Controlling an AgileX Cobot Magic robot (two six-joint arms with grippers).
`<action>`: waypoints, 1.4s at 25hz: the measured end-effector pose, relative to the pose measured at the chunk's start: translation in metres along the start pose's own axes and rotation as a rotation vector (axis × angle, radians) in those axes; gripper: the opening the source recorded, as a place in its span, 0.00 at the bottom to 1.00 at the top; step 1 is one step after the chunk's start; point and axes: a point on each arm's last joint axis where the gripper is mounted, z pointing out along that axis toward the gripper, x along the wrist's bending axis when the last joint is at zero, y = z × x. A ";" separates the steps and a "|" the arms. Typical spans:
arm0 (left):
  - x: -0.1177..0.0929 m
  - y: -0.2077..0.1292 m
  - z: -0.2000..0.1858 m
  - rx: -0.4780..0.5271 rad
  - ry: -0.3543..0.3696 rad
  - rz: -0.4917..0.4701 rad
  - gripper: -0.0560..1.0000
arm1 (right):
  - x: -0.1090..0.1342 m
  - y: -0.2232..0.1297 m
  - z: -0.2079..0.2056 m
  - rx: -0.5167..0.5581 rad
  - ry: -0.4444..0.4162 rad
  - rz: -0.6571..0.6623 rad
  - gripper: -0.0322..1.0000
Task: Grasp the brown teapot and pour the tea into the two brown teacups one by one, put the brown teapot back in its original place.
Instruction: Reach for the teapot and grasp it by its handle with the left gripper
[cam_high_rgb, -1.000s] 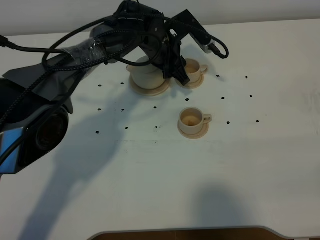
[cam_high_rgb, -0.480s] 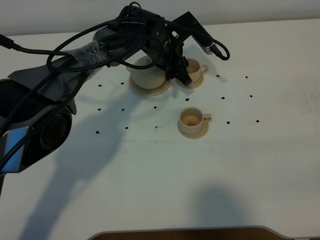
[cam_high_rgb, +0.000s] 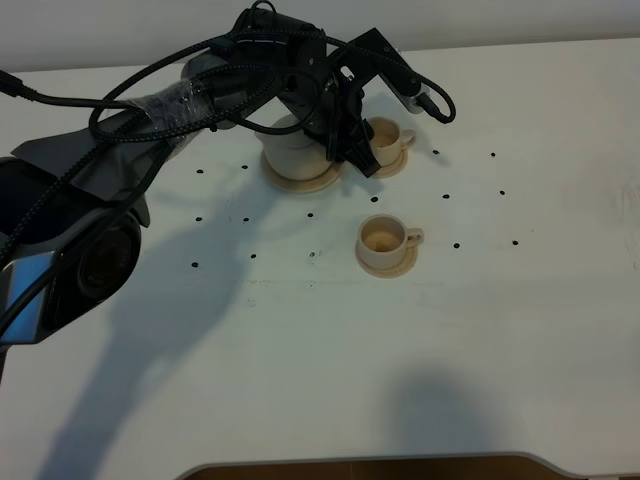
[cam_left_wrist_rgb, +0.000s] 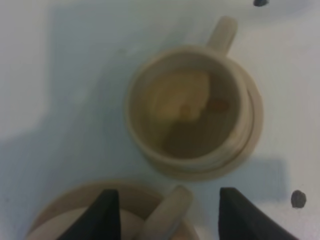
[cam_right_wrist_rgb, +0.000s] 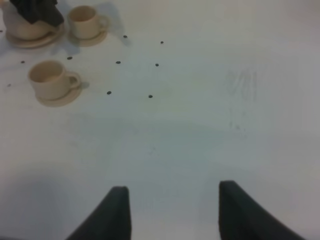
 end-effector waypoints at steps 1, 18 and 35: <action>0.000 0.000 0.000 0.002 -0.001 0.001 0.49 | 0.000 0.000 0.000 0.000 0.000 0.000 0.42; -0.006 -0.010 -0.014 0.115 -0.127 0.039 0.49 | 0.000 0.000 0.000 0.000 0.000 0.000 0.42; -0.004 -0.009 -0.013 0.064 -0.159 0.058 0.49 | 0.000 0.000 0.000 0.000 0.000 0.000 0.42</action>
